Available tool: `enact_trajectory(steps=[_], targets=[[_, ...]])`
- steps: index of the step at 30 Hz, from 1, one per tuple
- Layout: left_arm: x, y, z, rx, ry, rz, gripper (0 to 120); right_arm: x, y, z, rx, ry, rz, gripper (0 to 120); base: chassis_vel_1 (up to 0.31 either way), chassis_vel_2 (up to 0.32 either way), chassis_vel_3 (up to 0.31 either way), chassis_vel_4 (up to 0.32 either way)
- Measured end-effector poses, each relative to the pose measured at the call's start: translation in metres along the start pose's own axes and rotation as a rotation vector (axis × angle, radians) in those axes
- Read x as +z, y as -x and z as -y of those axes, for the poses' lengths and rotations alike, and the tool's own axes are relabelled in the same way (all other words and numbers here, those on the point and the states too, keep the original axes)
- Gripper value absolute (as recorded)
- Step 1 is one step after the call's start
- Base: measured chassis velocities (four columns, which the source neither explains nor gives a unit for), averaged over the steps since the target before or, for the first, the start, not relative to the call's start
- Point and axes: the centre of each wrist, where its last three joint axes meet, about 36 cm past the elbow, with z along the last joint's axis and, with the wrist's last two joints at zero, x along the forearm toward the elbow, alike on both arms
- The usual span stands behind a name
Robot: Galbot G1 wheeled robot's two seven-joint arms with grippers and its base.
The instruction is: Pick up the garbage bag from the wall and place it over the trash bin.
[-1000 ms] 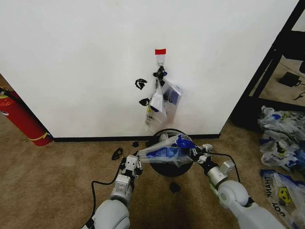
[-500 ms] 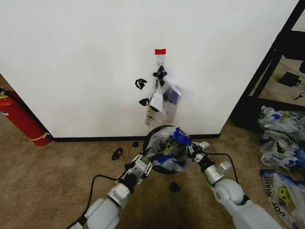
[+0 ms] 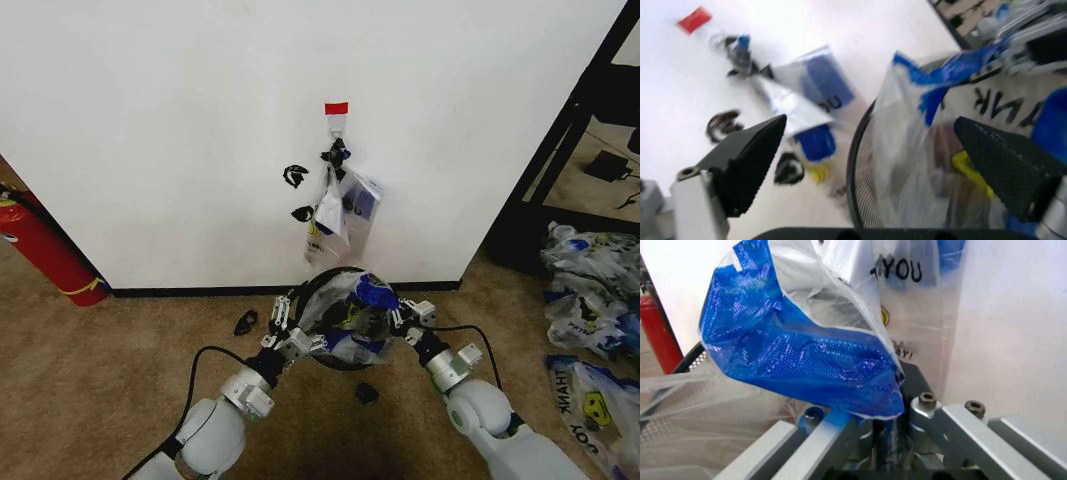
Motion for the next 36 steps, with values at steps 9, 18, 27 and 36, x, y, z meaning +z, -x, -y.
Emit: enact_trajectory(steps=[9, 18, 27, 36], targets=[[0.005, 0.013, 0.002, 0.069, 0.039, 0.002, 100, 0.002, 0.004, -0.011, -0.021, 0.018, 0.006, 1, 0.0, 0.0, 0.0, 0.0], [0.014, 0.028, 0.022, -0.011, 0.059, -0.086, 78, 0.005, 0.0, -0.02, -0.028, 0.04, 0.003, 1, 0.0, 0.0, 0.0, 0.0], [0.008, 0.038, 0.027, -0.046, 0.045, -0.081, 43, 0.009, 0.0, -0.025, -0.023, 0.061, -0.001, 1, 0.0, 0.0, 0.0, 0.0], [-0.001, 0.035, 0.029, -0.057, 0.004, -0.044, 14, 0.01, 0.0, -0.023, -0.005, 0.083, -0.013, 1, 0.0, 0.0, 0.0, 0.0]])
